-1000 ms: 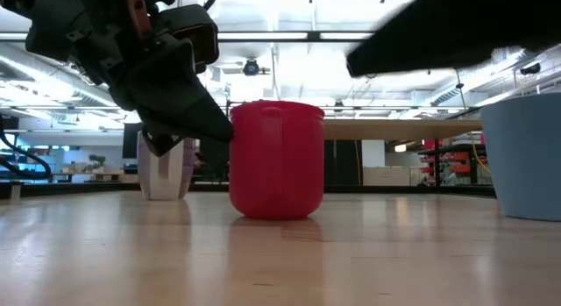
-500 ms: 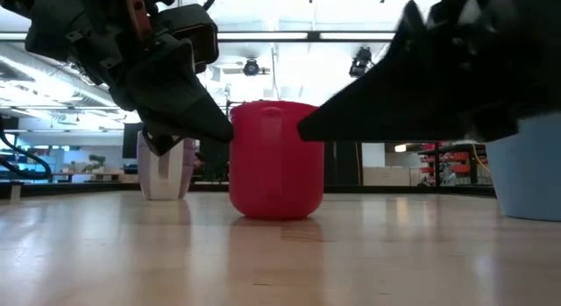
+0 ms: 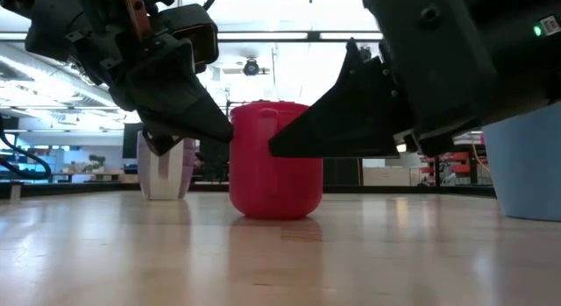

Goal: Stack small to large cups/mugs on shelf
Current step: Put the red mug on the shelf

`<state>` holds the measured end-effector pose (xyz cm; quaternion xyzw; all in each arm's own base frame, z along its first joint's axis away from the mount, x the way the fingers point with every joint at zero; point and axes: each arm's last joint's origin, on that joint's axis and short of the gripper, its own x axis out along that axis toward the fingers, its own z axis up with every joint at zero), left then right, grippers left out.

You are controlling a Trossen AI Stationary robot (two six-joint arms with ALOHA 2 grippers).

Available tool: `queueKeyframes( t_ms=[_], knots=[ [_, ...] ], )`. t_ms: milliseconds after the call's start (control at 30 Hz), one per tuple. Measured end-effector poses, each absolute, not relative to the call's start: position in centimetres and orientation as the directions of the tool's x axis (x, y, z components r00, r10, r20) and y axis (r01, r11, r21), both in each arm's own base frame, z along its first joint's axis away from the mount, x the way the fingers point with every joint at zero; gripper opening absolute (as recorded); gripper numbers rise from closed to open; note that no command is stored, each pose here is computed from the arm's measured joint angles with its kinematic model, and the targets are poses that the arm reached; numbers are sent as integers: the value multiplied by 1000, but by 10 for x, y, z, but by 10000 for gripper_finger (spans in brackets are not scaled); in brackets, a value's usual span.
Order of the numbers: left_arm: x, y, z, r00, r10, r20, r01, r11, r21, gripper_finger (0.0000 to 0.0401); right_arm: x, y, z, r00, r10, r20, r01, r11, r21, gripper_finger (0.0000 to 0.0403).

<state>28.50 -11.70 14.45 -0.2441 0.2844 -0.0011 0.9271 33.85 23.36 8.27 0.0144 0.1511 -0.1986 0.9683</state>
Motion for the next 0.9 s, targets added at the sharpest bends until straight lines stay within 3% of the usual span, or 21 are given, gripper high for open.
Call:
queueKeyframes(
  t_ms=[900],
  knots=[
    [285,-117,145,838,-141,-527,-137,881,-454,45,353,223,90,903,-320,-285,344,938,37,82]
  ],
)
